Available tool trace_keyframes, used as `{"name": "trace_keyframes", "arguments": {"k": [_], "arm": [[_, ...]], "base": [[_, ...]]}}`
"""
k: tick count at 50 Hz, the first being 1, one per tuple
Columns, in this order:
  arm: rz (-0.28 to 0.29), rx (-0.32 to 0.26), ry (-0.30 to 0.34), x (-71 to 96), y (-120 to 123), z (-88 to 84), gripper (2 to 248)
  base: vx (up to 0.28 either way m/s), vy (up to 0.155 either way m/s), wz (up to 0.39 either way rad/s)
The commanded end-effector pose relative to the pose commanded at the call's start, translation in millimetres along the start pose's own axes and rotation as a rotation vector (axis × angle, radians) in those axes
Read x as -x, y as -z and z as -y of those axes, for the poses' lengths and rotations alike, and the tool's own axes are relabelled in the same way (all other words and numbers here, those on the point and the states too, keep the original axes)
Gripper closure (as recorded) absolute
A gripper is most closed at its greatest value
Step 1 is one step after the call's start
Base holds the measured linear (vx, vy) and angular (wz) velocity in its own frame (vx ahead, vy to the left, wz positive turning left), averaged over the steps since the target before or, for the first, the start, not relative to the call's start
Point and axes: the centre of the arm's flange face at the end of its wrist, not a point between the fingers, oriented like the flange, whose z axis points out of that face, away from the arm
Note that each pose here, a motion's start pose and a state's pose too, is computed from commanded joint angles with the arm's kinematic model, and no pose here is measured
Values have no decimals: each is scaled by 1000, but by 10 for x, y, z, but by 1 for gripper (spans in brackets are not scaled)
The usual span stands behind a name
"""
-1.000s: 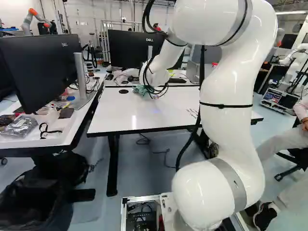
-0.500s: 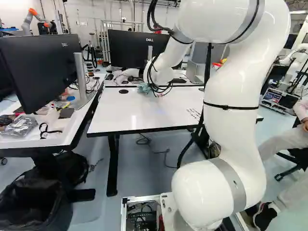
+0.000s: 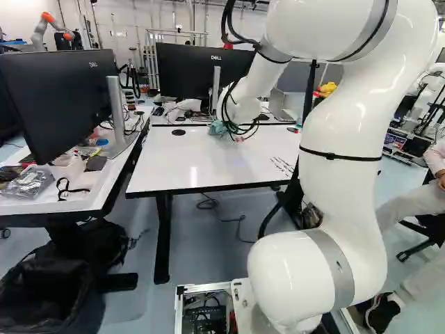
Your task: Clean the table with the green towel
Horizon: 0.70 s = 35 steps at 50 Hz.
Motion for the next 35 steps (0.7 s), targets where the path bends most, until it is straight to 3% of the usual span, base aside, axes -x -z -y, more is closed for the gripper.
{"name": "trace_keyframes", "arguments": {"k": [25, 35], "arm": [[0, 60, -36, 4, 4, -398, 213], [-2, 66, -39, -9, -22, -439, 213]], "base": [[0, 0, 0], [0, 0, 0]]}}
